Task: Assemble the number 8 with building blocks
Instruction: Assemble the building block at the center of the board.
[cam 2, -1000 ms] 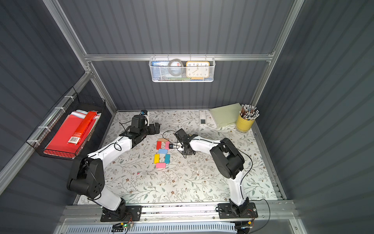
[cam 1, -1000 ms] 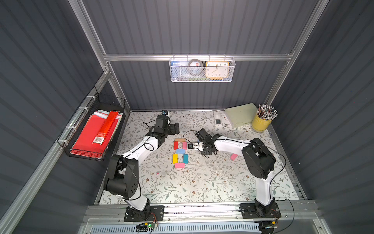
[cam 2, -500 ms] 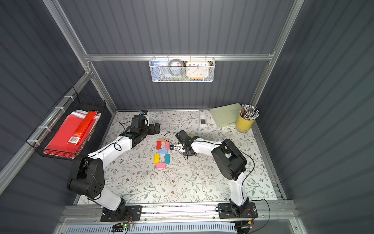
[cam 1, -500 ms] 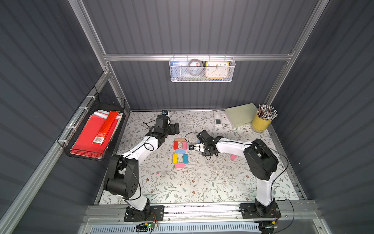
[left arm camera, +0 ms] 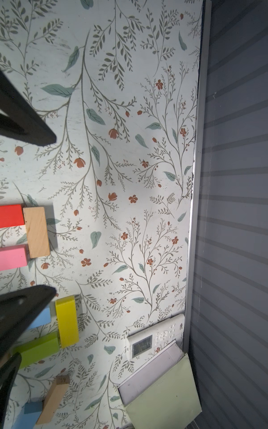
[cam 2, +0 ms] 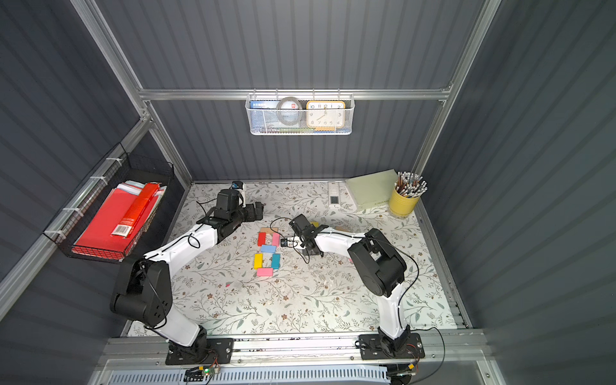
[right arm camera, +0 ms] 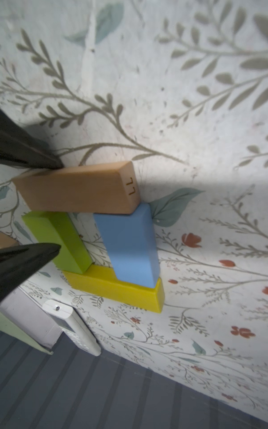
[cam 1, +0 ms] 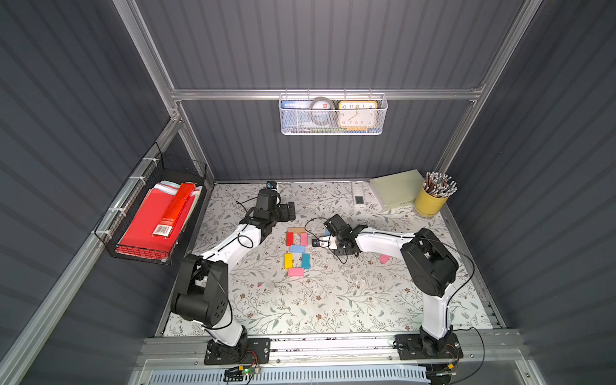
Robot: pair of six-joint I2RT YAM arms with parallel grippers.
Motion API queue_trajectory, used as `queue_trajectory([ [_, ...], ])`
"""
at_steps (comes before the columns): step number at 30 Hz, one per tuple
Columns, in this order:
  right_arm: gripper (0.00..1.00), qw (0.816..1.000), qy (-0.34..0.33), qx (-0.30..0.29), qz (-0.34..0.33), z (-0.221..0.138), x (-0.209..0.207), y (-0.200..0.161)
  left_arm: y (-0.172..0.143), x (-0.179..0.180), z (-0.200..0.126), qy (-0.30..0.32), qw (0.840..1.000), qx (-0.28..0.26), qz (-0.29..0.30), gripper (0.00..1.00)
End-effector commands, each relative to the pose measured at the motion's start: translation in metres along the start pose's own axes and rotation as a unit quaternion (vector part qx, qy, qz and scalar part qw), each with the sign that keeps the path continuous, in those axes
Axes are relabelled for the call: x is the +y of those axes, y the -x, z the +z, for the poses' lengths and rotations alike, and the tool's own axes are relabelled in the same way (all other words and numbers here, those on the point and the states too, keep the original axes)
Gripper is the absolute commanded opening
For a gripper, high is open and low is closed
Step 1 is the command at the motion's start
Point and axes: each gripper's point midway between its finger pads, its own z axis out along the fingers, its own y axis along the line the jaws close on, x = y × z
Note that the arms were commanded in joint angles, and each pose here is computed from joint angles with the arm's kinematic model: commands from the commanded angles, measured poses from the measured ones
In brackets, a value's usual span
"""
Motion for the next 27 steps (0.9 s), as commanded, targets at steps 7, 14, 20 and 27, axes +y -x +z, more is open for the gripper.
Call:
queue_trajectory([
  [7,0.56,1.000,0.000,0.019,-0.014,0.004,0.005,-0.010,0.009,-0.002,-0.012,-0.002,1.000,-0.015,0.002,0.98],
  [14,0.56,0.999,-0.043,-0.016,0.016,-0.019,-0.021,-0.001,0.009,-0.002,-0.012,-0.002,1.000,-0.015,0.002,0.98],
  [20,0.59,0.979,-0.086,-0.138,0.124,-0.095,-0.073,0.024,0.011,-0.003,-0.013,-0.004,1.000,-0.018,0.002,0.98],
  [27,0.74,0.917,-0.142,-0.257,0.269,-0.169,-0.115,0.020,0.012,-0.006,-0.014,-0.014,1.000,-0.020,0.009,0.98],
])
